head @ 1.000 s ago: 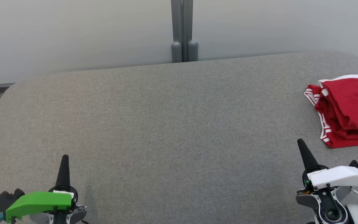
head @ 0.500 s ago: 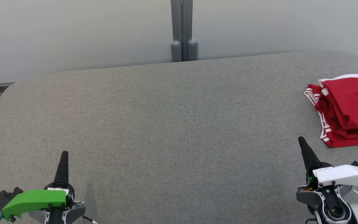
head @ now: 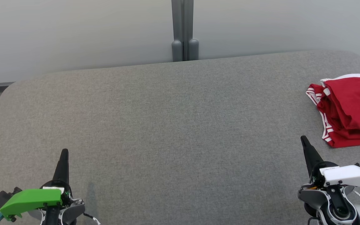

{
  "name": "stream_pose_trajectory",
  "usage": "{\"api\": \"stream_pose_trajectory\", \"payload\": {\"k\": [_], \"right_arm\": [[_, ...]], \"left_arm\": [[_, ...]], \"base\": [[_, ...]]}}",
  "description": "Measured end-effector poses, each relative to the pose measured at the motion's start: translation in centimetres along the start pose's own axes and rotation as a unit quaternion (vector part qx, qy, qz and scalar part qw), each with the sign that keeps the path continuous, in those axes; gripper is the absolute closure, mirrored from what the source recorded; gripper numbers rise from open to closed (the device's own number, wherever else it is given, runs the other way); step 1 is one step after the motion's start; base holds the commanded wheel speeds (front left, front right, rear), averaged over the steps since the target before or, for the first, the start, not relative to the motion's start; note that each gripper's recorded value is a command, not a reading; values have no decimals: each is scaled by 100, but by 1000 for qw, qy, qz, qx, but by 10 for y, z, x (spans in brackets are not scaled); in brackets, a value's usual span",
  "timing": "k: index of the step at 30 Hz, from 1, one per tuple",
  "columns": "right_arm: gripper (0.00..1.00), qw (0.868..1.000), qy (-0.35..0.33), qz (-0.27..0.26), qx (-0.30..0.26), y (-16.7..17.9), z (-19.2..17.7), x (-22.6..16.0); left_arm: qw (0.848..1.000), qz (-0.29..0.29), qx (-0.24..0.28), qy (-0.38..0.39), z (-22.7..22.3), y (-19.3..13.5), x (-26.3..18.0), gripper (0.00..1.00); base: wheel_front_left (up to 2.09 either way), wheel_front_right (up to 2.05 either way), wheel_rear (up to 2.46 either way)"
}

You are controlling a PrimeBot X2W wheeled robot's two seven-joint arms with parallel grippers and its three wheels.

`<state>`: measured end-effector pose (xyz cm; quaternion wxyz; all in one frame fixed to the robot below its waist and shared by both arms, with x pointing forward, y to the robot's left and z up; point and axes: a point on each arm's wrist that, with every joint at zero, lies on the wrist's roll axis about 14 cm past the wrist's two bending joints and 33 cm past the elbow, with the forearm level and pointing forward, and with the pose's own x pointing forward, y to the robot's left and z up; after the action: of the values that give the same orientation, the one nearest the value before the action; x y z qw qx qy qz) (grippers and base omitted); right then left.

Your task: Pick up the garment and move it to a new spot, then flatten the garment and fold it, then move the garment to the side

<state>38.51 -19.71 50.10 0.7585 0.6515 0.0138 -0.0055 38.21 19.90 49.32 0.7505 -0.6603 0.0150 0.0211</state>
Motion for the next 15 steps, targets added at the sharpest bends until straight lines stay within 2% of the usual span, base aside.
{"api": "stream_pose_trajectory", "payload": {"k": [15], "right_arm": [[100, 998, -5, 6, 55, 2, 3, 2]], "left_arm": [[999, -12, -47, 4, 1, -6, 3, 100]], "base": [[0, 0, 0]]}}
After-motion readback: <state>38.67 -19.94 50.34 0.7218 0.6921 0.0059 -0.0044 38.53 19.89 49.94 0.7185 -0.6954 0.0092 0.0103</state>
